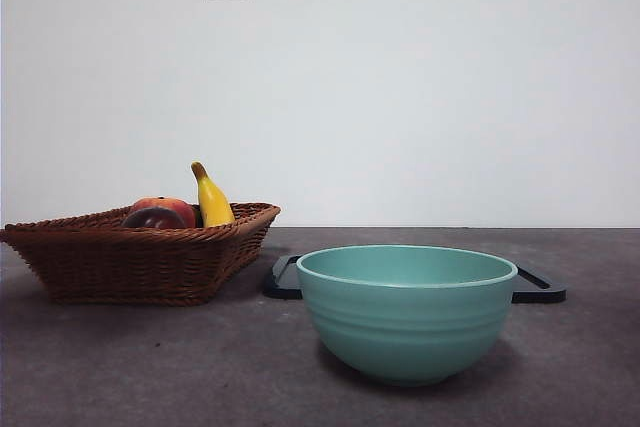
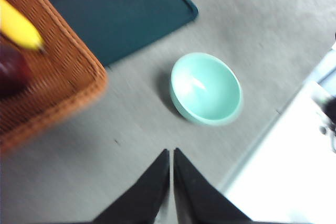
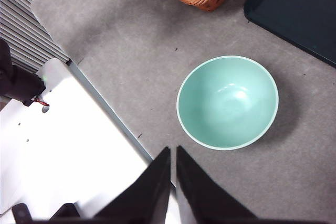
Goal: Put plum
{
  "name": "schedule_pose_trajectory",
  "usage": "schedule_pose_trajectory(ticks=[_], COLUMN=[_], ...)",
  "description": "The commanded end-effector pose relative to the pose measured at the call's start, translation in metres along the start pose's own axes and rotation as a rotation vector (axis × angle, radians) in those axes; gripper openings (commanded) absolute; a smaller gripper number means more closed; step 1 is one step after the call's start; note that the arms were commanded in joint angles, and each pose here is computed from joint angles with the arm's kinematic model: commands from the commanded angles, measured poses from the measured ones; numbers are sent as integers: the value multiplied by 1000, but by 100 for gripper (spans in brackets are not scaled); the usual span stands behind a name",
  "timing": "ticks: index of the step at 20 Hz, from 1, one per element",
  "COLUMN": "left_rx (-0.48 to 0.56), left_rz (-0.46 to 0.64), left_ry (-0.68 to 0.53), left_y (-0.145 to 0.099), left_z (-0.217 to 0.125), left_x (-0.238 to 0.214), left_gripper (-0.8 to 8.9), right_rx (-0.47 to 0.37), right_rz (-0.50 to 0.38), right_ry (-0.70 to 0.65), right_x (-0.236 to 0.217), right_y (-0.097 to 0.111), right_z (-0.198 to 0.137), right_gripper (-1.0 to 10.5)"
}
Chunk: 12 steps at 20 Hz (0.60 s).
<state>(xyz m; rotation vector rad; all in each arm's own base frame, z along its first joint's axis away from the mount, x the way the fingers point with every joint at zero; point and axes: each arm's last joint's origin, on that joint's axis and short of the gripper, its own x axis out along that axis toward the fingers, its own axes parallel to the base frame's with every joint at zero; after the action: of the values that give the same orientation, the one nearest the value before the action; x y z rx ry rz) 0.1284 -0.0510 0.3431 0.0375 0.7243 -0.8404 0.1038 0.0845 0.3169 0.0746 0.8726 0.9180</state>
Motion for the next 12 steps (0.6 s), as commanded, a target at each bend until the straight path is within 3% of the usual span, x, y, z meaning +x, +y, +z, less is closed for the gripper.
schedule_pose_trajectory(ticks=[1, 7, 9, 12], left_rx=[109, 318, 343, 315], left_rz=[92, 524, 628, 724], left_ry=[-158, -697, -792, -813], left_y=[-4, -14, -13, -7], left_z=[9, 2, -13, -36], left_x=[-18, -67, -67, -56], left_gripper=[9, 9, 9, 9], right_rx=[-24, -26, -26, -28], right_rz=[7, 8, 8, 9], right_ry=[-11, -15, -18, -22], right_x=[-1, -1, -1, -1], right_y=[2, 3, 3, 3], right_z=[4, 4, 4, 5], right_gripper=[8, 8, 8, 8])
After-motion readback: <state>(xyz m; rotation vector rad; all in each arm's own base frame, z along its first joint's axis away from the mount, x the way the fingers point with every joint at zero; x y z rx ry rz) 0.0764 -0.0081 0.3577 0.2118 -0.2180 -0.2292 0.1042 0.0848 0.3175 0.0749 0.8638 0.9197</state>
